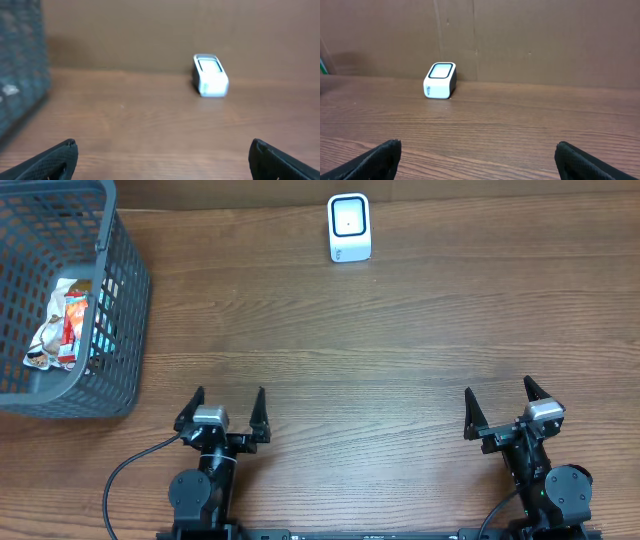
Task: Scan the item barcode
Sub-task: 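Raise the left arm and reach into the grey basket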
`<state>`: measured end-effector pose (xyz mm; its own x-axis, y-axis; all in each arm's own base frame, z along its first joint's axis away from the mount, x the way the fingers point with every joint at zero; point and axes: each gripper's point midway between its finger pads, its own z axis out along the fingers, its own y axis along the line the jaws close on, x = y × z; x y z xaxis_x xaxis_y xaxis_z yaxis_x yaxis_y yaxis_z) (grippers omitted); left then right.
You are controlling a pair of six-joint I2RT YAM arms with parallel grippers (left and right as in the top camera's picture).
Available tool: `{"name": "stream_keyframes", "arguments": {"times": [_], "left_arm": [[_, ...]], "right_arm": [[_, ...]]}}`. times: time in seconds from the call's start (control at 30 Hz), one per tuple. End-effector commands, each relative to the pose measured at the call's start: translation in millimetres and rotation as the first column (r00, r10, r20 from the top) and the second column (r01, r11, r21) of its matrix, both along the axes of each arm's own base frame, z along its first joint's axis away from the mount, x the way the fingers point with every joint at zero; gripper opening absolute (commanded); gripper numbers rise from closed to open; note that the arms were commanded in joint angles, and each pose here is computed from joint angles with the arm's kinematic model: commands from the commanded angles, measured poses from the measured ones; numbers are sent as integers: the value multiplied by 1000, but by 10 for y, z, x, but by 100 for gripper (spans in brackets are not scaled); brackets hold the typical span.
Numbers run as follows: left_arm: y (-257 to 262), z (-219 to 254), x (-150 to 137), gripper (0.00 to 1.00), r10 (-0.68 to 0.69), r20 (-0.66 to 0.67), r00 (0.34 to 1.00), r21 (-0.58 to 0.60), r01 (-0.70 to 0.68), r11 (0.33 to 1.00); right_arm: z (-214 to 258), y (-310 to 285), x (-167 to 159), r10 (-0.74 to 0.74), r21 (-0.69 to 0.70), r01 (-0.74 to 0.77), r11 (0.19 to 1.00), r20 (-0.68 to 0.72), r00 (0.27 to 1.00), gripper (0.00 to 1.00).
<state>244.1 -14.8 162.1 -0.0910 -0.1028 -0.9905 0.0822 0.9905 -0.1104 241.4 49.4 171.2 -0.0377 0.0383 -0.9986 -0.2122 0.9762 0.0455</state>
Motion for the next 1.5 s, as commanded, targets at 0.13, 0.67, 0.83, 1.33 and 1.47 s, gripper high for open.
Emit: {"name": "stream_keyframes", "arguments": {"times": [0.13, 0.67, 0.83, 1.33, 1.47], "left_arm": [[-139, 505, -310, 100, -74, -67, 995, -52, 71, 996], [-409, 1135, -363, 100, -232, -495, 837, -206, 146, 968], [-410, 968, -216, 100, -234, -733, 639, -243, 75, 967], [117, 1643, 816, 100, -18, -685, 729, -99, -69, 993], [581, 2173, 1041, 100, 124, -608, 784, -38, -185, 982]], "right_arm": [[-14, -18, 5, -10, 0, 10, 1000, 6, 1000, 100], [-14, -18, 5, -10, 0, 10, 1000, 6, 1000, 100], [-15, -18, 5, -10, 0, 10, 1000, 5, 1000, 100], [-14, -18, 5, -10, 0, 10, 1000, 6, 1000, 100], [-15, -18, 5, -10, 0, 10, 1000, 5, 1000, 100]]}}
